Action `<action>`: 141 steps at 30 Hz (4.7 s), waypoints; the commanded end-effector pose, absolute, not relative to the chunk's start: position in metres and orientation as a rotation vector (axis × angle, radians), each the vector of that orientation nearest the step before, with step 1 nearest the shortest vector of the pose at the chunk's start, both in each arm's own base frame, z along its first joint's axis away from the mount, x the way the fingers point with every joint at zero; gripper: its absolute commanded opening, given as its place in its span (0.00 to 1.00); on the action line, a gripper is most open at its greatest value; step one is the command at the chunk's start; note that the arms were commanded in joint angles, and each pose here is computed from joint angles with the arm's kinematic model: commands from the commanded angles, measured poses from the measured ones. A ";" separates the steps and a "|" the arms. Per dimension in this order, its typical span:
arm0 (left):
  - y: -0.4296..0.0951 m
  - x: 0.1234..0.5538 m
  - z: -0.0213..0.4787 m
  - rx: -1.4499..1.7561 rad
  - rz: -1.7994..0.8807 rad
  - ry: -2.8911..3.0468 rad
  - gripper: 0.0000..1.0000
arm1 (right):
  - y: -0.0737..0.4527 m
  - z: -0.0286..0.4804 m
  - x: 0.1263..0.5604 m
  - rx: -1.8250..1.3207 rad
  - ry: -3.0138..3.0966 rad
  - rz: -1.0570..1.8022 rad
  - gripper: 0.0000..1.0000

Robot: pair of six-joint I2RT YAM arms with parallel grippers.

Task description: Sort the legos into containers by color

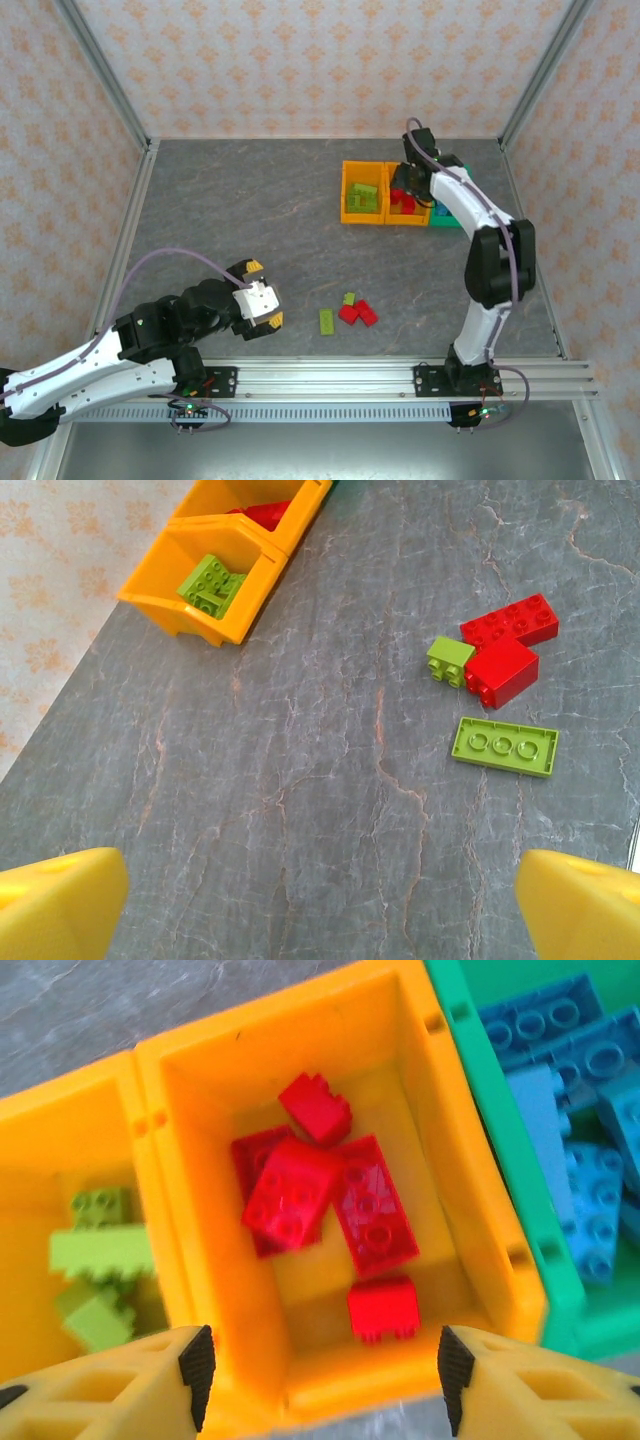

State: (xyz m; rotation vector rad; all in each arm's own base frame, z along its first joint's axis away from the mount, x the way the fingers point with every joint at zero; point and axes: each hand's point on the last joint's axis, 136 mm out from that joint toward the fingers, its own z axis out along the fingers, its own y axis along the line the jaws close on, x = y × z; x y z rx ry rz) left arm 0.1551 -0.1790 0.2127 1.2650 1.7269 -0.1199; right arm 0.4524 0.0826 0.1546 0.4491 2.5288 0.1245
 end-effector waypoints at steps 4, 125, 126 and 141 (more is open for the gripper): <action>-0.180 0.161 0.211 1.263 -0.093 1.704 1.00 | 0.122 0.200 0.351 0.273 2.543 0.347 0.67; -0.182 0.163 0.193 1.335 -0.075 1.748 1.00 | 0.189 0.010 0.150 -0.353 2.938 -0.082 0.43; -0.181 0.163 0.193 1.335 -0.075 1.749 1.00 | 0.187 0.011 0.151 -0.341 2.935 -0.093 0.47; -0.180 0.162 0.193 1.337 -0.070 1.751 1.00 | 0.190 -0.011 0.148 -0.314 2.980 -0.118 0.38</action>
